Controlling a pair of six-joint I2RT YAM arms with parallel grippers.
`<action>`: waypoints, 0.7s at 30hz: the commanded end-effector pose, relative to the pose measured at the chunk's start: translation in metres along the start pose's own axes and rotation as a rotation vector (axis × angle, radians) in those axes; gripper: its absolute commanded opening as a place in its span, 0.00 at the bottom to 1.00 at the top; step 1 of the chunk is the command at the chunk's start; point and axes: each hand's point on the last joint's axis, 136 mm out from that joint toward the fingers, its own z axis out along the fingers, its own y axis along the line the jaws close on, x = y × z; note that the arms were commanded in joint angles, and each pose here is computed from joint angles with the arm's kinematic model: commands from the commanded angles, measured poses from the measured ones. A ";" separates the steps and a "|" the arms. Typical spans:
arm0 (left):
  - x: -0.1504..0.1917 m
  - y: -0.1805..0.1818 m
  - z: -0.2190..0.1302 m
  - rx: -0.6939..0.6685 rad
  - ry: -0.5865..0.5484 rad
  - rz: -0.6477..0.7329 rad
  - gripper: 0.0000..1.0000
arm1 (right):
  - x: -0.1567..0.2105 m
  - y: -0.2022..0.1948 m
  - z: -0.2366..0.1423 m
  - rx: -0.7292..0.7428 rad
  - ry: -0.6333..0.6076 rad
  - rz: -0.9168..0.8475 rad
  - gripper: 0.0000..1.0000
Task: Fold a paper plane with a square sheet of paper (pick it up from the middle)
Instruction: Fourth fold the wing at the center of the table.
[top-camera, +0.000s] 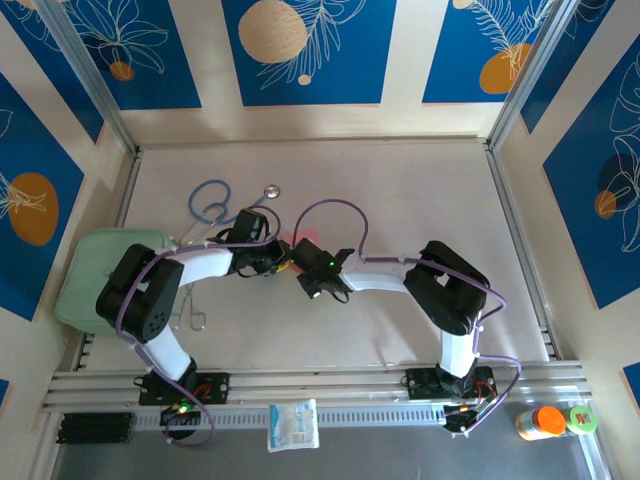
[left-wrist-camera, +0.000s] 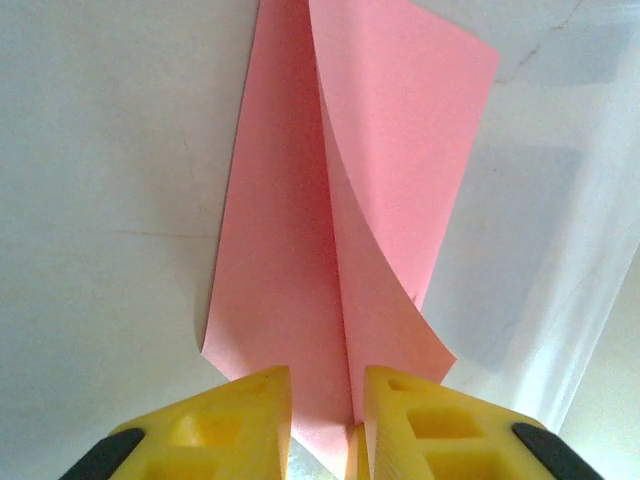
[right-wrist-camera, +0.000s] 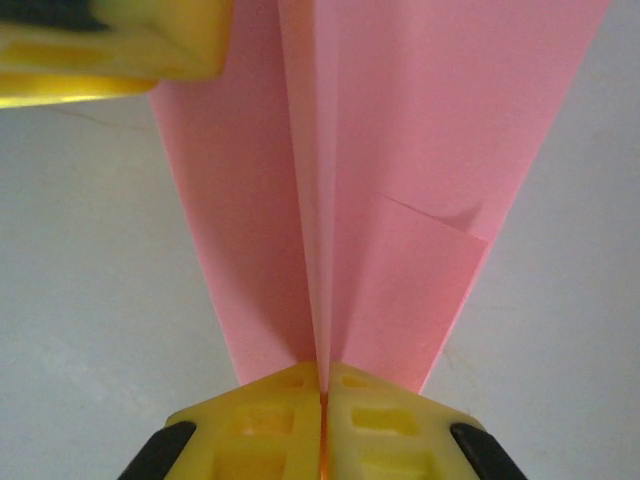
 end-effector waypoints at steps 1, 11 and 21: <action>0.007 0.008 -0.003 -0.015 0.007 0.011 0.26 | -0.004 0.010 -0.011 -0.124 -0.009 0.031 0.09; 0.011 0.002 0.003 0.036 0.027 0.023 0.22 | 0.000 0.011 -0.012 -0.317 0.027 0.119 0.09; 0.016 -0.012 0.010 0.105 0.050 0.049 0.22 | 0.001 0.004 -0.015 -0.480 0.039 0.203 0.09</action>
